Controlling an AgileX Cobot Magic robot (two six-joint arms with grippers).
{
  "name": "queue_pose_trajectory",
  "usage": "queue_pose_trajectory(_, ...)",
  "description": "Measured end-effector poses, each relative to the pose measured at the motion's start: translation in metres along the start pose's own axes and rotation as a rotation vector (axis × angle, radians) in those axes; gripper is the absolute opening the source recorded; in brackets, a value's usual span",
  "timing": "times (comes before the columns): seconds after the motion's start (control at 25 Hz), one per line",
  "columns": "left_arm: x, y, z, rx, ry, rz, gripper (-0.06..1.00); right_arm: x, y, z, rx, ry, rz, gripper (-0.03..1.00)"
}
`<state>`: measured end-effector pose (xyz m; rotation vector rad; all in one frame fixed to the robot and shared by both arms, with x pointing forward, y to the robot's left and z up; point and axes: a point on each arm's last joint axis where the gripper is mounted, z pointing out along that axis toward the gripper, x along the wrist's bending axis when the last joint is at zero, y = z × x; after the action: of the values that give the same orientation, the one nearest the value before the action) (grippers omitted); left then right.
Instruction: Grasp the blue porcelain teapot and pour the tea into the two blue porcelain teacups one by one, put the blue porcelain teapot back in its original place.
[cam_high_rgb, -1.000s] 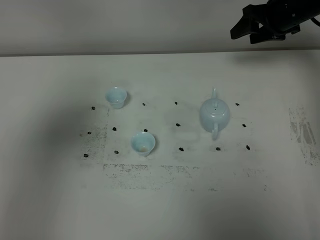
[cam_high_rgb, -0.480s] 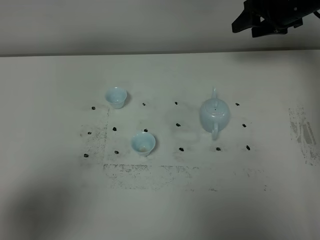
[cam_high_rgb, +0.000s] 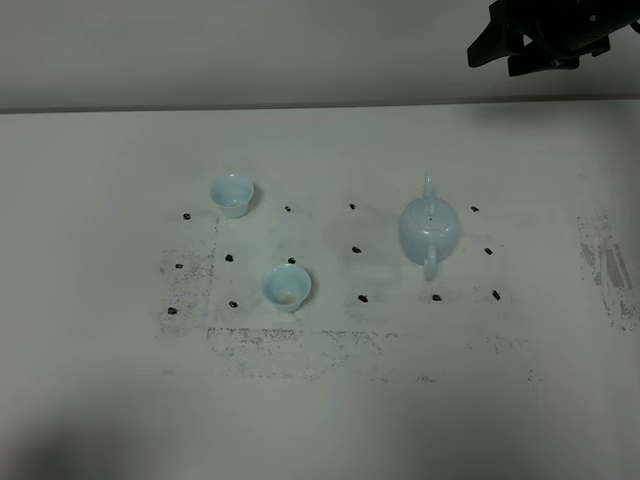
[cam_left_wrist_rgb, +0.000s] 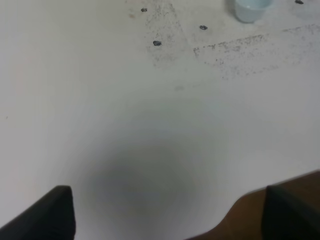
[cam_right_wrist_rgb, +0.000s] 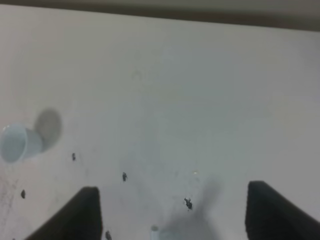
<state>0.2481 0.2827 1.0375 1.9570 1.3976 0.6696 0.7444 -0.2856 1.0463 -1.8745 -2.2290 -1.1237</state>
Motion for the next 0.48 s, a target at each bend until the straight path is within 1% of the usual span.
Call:
queue_pose_trajectory(0.24, -0.003, -0.008, -0.005, -0.046, 0.012, 0.0, 0.72, -0.001, 0.0, 0.0, 0.002, -0.006, -0.002, 0.58)
queue_pose_trajectory(0.36, -0.005, -0.013, -0.009, -0.094, 0.027, 0.011, 0.72, -0.002, -0.001, 0.0, 0.007, -0.019, -0.007, 0.58)
queue_pose_trajectory(0.48, -0.005, -0.016, -0.01, -0.106, 0.036, 0.016, 0.72, -0.002, -0.001, 0.0, 0.008, -0.023, -0.009, 0.58)
